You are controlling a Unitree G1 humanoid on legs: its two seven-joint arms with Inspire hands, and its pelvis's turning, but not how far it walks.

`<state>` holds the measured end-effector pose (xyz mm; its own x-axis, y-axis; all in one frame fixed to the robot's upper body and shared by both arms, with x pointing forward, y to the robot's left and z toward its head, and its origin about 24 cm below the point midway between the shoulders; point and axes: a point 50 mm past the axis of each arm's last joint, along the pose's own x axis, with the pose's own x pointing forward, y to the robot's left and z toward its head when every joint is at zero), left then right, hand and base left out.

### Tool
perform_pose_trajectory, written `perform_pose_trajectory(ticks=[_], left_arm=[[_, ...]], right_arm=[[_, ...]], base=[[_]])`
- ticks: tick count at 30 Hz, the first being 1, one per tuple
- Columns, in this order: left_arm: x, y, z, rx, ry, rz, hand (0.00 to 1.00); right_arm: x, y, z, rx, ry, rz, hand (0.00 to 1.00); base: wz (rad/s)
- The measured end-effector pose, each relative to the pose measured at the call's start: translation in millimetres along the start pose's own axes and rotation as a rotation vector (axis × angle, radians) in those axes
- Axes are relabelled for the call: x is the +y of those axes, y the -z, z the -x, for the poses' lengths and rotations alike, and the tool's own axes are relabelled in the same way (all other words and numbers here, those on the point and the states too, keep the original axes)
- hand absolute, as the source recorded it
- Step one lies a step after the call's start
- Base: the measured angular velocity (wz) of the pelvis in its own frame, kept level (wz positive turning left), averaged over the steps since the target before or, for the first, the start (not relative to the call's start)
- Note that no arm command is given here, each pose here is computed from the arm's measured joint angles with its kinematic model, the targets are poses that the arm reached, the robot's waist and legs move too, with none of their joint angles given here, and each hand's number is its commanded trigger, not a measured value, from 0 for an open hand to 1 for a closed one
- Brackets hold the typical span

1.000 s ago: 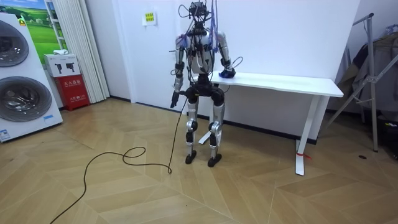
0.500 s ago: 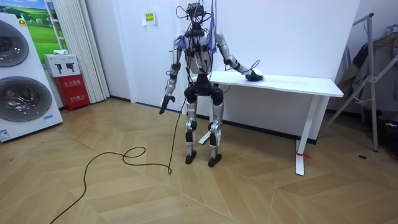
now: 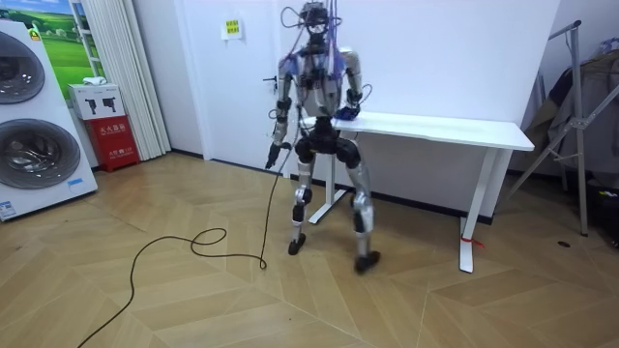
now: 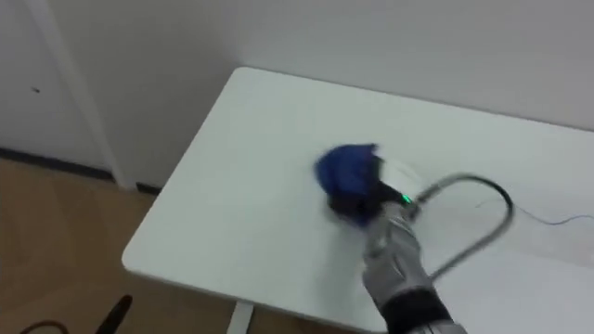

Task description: Wipe table

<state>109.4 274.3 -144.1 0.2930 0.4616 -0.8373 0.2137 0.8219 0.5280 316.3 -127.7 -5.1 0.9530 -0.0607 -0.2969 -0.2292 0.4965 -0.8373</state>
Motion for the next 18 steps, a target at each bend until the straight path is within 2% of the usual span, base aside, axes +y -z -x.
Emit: perform_pose_trajectory(ticks=[3, 5, 6, 9, 11, 13, 15, 18], left_arm=[[15.6, 16, -1.8, 0.062, -0.037, -0.018, 0.00], [32.6, 27, -2.7, 0.095, -0.083, 0.003, 0.00], [32.6, 30, -2.5, 0.104, -0.082, 0.021, 0.00], [21.6, 56, 1.7, 0.171, -0.055, 0.054, 0.00], [12.8, 80, 6.8, 0.223, -0.022, 0.022, 0.00], [5.4, 85, 9.6, 0.229, -0.006, 0.019, 0.00], [-5.0, 86, 12.0, 0.223, 0.021, 0.023, 0.00], [-16.8, 77, 12.9, 0.193, 0.047, 0.012, 0.00]], right_arm=[[-6, 1, -5, -0.005, 0.007, -0.103, 1.00], [-9, 18, -3, 0.006, 0.033, -0.117, 1.00], [-10, 26, -1, 0.013, 0.039, -0.117, 1.00], [-6, 83, 18, 0.139, 0.063, -0.138, 1.00], [-5, 138, 46, 0.307, 0.118, -0.171, 1.00], [-12, 173, 66, 0.420, 0.167, -0.190, 1.00], [-19, 189, 75, 0.476, 0.191, -0.192, 1.00], [-19, 183, 71, 0.474, 0.192, -0.188, 1.00]], base=[[1.05], [0.65], [0.31], [0.21], [0.21], [-0.44], [-0.80], [-0.99]])
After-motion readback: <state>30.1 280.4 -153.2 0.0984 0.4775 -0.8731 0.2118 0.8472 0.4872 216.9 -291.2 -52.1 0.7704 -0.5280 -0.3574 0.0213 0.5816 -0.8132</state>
